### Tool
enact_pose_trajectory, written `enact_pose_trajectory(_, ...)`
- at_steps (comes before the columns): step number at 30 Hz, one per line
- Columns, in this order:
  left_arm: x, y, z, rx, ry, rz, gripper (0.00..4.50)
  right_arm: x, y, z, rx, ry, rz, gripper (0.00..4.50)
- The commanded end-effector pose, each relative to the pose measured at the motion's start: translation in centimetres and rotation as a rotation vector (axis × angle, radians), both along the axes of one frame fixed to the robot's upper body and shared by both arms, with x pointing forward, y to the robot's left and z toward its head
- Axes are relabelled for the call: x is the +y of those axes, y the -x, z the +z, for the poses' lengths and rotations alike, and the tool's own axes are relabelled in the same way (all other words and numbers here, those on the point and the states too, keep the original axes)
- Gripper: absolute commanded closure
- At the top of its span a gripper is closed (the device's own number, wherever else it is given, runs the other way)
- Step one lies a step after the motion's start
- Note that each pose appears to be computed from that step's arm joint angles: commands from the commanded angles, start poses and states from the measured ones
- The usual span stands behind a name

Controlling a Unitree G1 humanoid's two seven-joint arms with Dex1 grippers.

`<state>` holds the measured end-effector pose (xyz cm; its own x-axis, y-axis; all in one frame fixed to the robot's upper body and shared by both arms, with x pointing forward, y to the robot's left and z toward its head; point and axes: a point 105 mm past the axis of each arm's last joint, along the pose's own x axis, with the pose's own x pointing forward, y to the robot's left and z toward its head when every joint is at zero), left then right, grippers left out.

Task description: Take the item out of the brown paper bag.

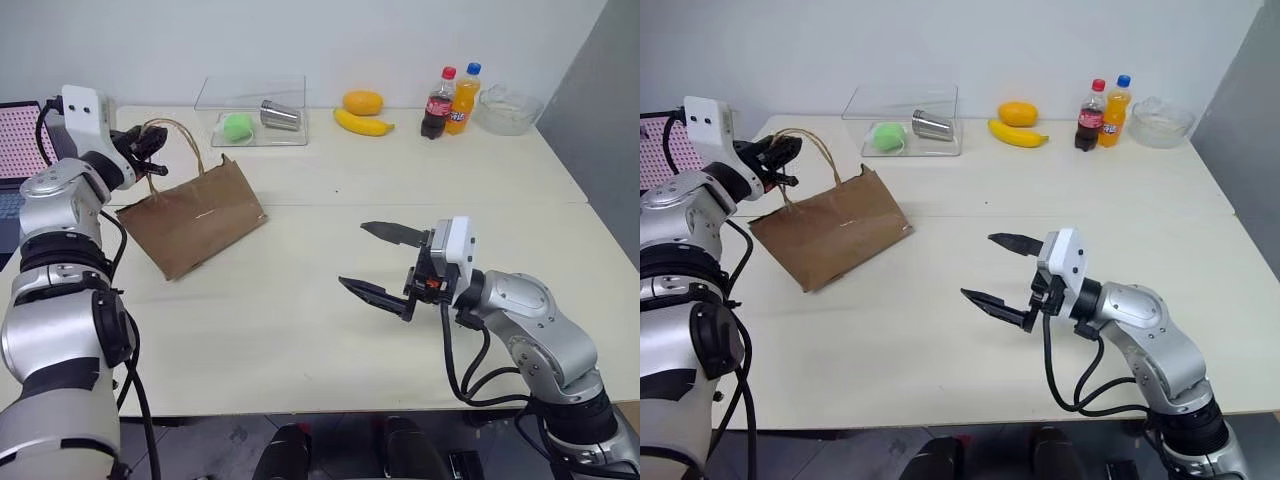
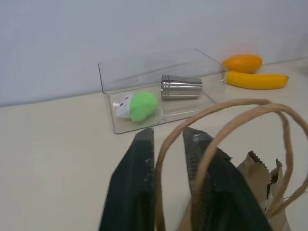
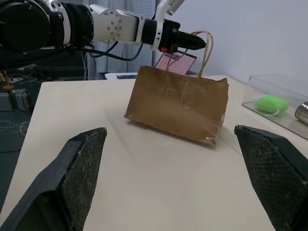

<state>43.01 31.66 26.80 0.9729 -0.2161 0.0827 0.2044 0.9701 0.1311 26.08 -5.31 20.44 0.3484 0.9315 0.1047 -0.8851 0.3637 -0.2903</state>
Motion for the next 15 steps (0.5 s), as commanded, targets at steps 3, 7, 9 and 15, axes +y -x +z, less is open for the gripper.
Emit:
enact_pose_trajectory(3, -2.1, 0.3, 4.0, -0.106, -0.04, -0.134, 4.47, -0.2, 1.2, 0.9, -0.041, -0.004, 0.011, 0.0)
enact_pose_trajectory(7, -3.7, 0.6, 5.3, -0.121, -0.055, -0.242, 4.47, -0.6, 1.5, 0.8, -0.033, -0.006, -0.01, 0.0)
enact_pose_trajectory(9, -4.6, 0.7, 5.9, -0.124, -0.07, -0.295, 4.47, -0.8, 1.7, 0.6, -0.025, -0.001, -0.019, 0.0)
enact_pose_trajectory(15, -7.6, 0.6, 7.4, -0.135, -0.115, -0.417, 4.47, -1.5, 2.3, -0.1, 0.004, 0.019, -0.042, 0.0)
